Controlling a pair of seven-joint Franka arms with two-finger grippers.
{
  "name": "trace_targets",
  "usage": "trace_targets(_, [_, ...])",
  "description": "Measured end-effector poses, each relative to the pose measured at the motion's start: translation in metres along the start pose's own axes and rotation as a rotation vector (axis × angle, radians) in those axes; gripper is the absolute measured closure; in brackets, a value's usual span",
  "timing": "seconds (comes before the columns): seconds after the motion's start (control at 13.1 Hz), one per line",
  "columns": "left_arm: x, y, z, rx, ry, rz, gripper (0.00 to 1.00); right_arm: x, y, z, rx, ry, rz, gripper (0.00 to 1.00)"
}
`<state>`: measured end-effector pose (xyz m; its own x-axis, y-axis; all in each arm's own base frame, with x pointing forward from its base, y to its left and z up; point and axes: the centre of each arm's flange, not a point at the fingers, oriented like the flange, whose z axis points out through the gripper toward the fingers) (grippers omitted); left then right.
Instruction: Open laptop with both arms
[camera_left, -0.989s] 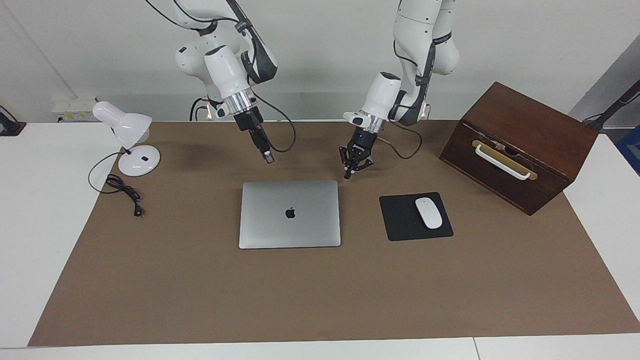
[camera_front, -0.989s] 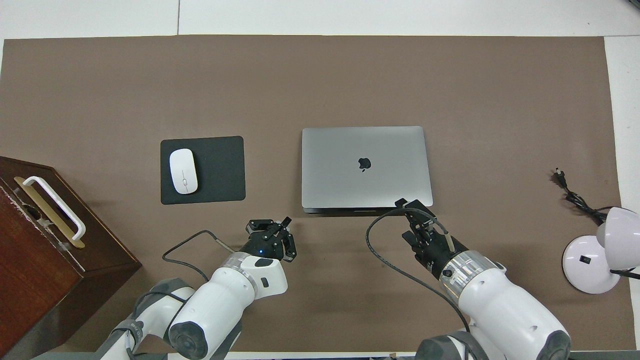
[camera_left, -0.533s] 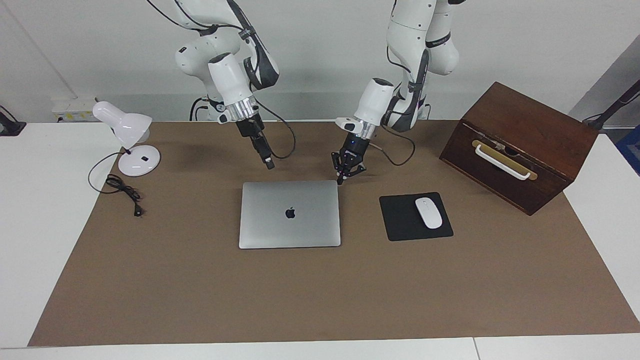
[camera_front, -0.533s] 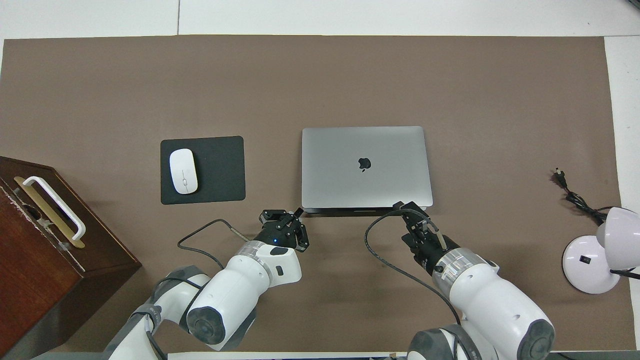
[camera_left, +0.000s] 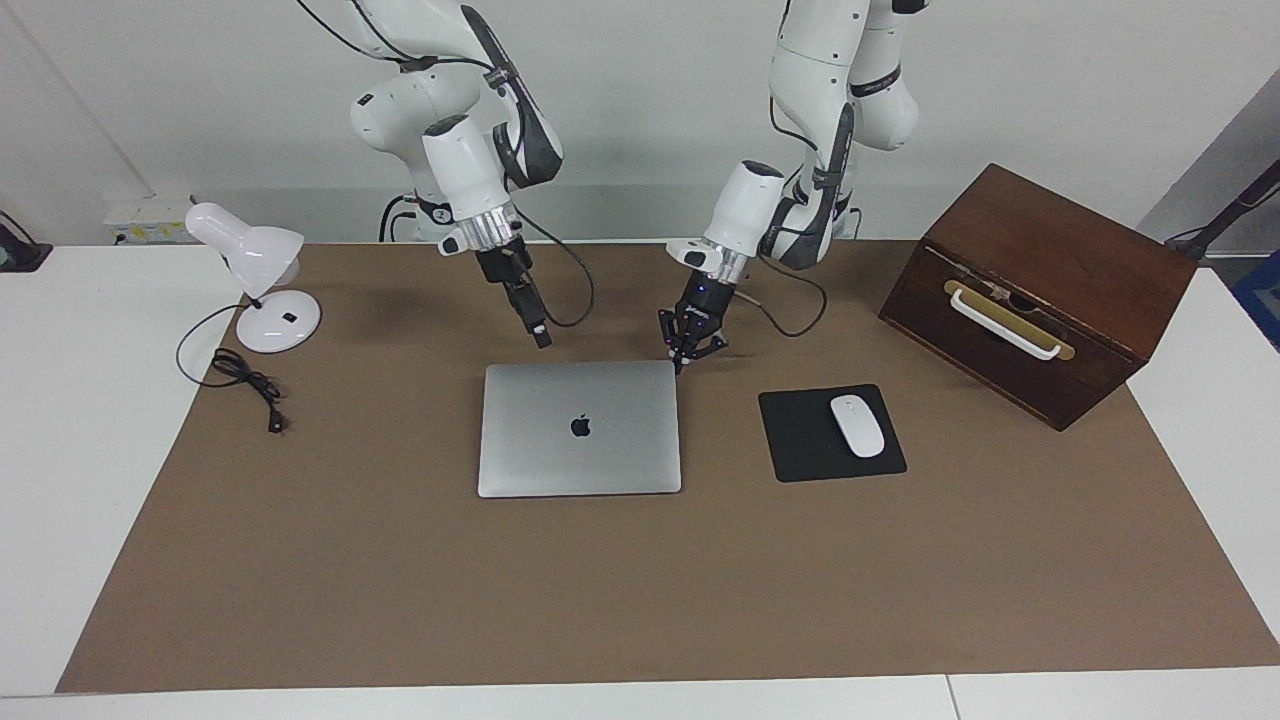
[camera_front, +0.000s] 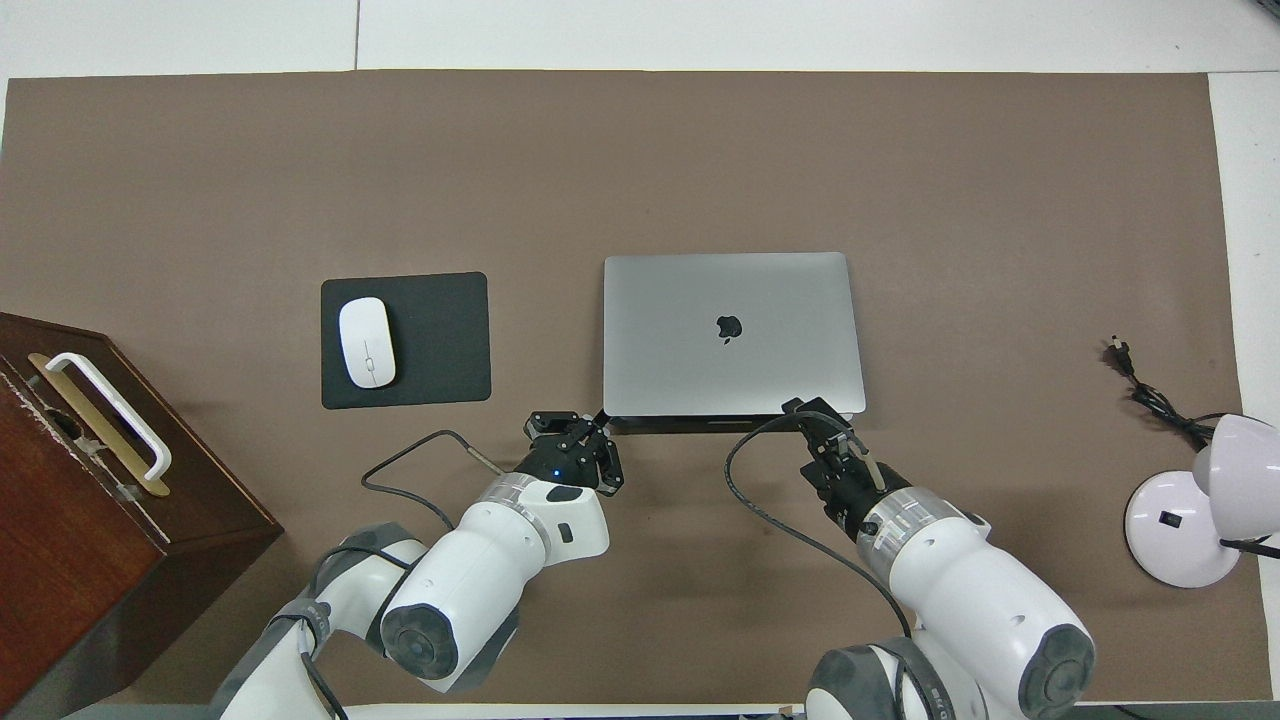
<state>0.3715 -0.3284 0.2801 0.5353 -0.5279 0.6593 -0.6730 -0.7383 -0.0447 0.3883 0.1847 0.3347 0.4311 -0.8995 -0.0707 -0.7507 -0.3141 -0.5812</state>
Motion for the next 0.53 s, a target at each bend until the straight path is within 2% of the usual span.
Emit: trace_targets(0.53, [0.002, 0.004, 0.014, -0.01, -0.007, 0.05, 0.99, -0.001, -0.016, 0.016, 0.0, 0.017, -0.01, 0.0])
